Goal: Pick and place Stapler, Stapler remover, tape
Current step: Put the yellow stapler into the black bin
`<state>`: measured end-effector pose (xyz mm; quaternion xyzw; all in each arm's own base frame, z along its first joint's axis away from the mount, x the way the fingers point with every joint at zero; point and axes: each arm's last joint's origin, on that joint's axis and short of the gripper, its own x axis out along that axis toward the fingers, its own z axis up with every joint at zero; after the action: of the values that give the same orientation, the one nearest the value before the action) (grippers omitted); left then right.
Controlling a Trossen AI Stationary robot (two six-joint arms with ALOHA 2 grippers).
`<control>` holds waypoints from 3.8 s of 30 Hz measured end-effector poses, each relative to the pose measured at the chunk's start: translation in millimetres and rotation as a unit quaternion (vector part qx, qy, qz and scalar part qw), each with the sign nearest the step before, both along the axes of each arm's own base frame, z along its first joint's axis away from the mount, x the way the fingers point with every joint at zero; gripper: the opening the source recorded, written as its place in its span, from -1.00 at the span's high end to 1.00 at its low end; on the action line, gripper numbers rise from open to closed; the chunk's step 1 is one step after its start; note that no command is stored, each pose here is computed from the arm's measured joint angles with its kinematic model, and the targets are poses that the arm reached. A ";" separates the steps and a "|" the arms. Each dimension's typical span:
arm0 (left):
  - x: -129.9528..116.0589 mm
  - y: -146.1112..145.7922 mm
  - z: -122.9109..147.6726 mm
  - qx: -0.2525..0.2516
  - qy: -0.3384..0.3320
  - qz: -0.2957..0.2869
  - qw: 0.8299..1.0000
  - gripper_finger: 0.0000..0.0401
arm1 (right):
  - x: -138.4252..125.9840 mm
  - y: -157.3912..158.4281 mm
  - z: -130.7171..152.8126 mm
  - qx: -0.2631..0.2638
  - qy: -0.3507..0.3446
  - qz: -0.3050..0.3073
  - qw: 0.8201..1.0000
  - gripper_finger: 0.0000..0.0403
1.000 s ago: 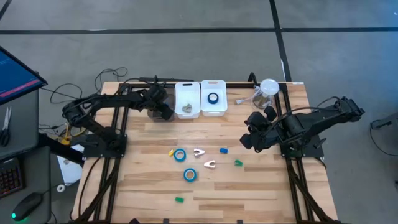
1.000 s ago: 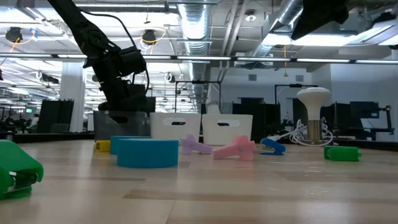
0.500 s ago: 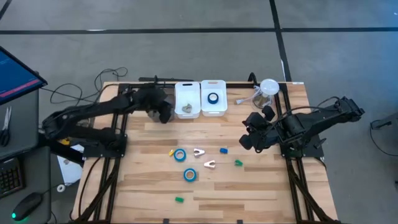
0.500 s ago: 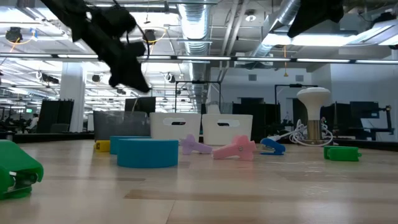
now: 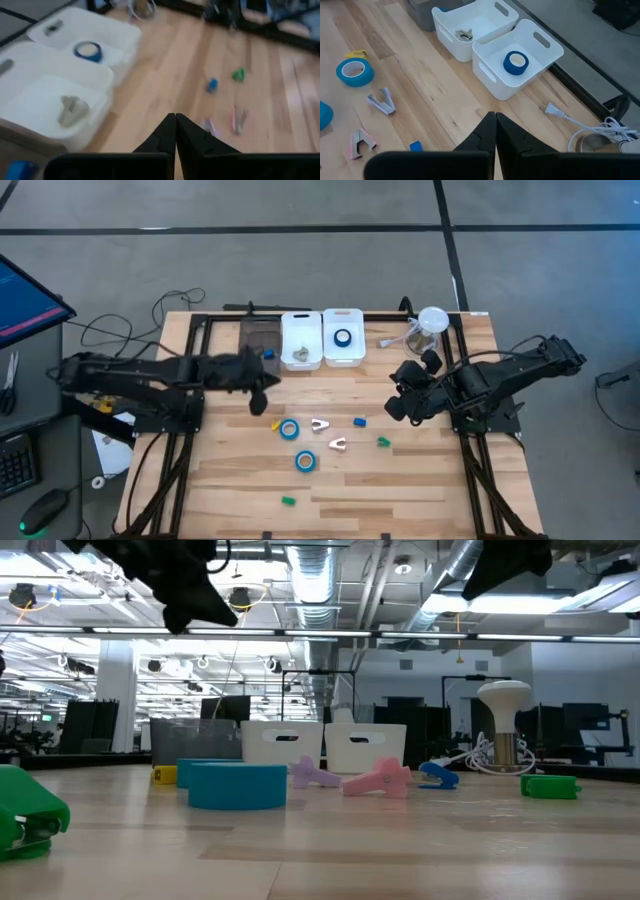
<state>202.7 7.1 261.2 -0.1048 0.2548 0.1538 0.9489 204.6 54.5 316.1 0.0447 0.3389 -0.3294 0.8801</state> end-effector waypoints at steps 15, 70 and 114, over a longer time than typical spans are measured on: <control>-15.5 -49.8 -36.0 -0.052 0.175 -0.024 0.983 0.99 | 0.0 0.1 0.0 0.001 0.000 0.000 1.000 1.00; 55.1 -32.4 -115.1 0.046 0.343 -0.311 0.885 -0.10 | -3.2 -0.3 -1.5 -0.006 0.019 0.002 1.000 1.00; 38.5 -18.3 -96.1 -0.244 0.328 0.021 0.912 0.09 | -5.0 -1.9 -2.5 -0.011 0.031 0.000 0.999 1.00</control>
<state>241.2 -11.2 165.1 -0.2825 0.5790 0.1326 0.7532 199.6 52.5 313.6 0.0244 0.3626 -0.3345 0.8695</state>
